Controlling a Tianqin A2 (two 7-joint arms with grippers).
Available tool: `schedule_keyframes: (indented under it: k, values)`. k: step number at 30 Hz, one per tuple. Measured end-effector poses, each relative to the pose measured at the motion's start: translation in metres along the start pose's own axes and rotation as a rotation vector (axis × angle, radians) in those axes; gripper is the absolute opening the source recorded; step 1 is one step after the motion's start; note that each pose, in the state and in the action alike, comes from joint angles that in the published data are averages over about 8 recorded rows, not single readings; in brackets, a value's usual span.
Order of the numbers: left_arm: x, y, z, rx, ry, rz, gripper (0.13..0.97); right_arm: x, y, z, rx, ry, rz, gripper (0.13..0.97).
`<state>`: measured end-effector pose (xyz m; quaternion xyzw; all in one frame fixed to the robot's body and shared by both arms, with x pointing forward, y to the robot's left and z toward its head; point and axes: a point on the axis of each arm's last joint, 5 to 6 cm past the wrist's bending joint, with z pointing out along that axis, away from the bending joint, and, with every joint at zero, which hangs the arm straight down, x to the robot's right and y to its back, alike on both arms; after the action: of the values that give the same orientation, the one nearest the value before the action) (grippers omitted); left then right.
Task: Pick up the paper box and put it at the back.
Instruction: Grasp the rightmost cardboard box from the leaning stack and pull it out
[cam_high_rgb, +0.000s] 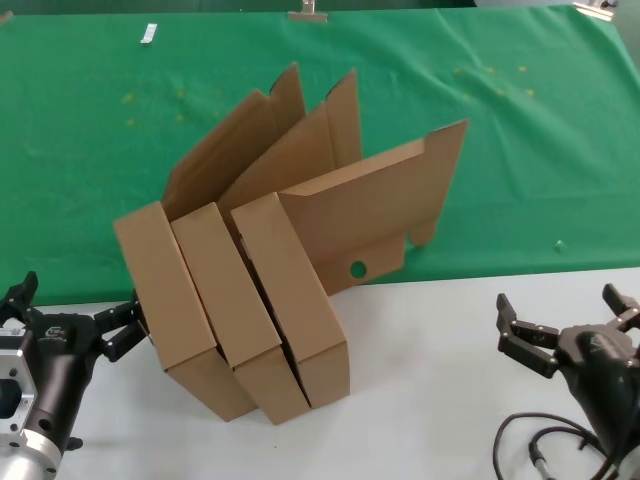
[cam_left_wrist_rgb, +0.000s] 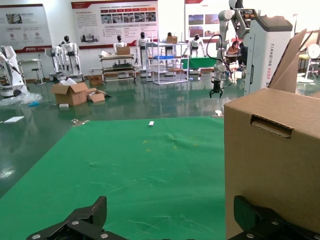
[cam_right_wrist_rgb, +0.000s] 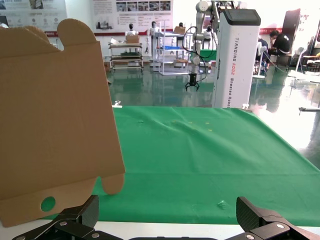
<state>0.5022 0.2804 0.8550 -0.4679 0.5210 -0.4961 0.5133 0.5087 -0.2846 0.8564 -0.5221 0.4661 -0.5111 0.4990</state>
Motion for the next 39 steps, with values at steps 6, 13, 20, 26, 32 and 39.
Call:
schedule_keyframes:
  k: [6, 13, 20, 26, 32, 39]
  values:
    - [0.0000, 0.0000, 0.000, 0.000, 0.000, 0.000, 0.875, 0.000, 0.000, 0.000, 0.000, 0.000, 0.000, 0.966]
    - [0.0000, 0.0000, 0.000, 0.000, 0.000, 0.000, 0.941, 0.001, -0.001, 0.002, -0.004, -0.012, 0.019, 0.966]
    - [0.0000, 0.0000, 0.000, 0.000, 0.000, 0.000, 0.963, 0.025, -0.010, 0.026, 0.041, -0.021, 0.020, 0.966]
    - [0.0000, 0.0000, 0.000, 0.000, 0.000, 0.000, 0.966, 0.061, -0.024, 0.062, 0.151, -0.097, -0.067, 0.966]
    - [0.0000, 0.0000, 0.000, 0.000, 0.000, 0.000, 0.966, 0.087, -0.043, 0.099, 0.291, -0.266, -0.196, 0.966]
    - [0.0000, 0.0000, 0.000, 0.000, 0.000, 0.000, 0.966, 0.105, -0.062, 0.125, 0.351, -0.574, -0.262, 0.966]
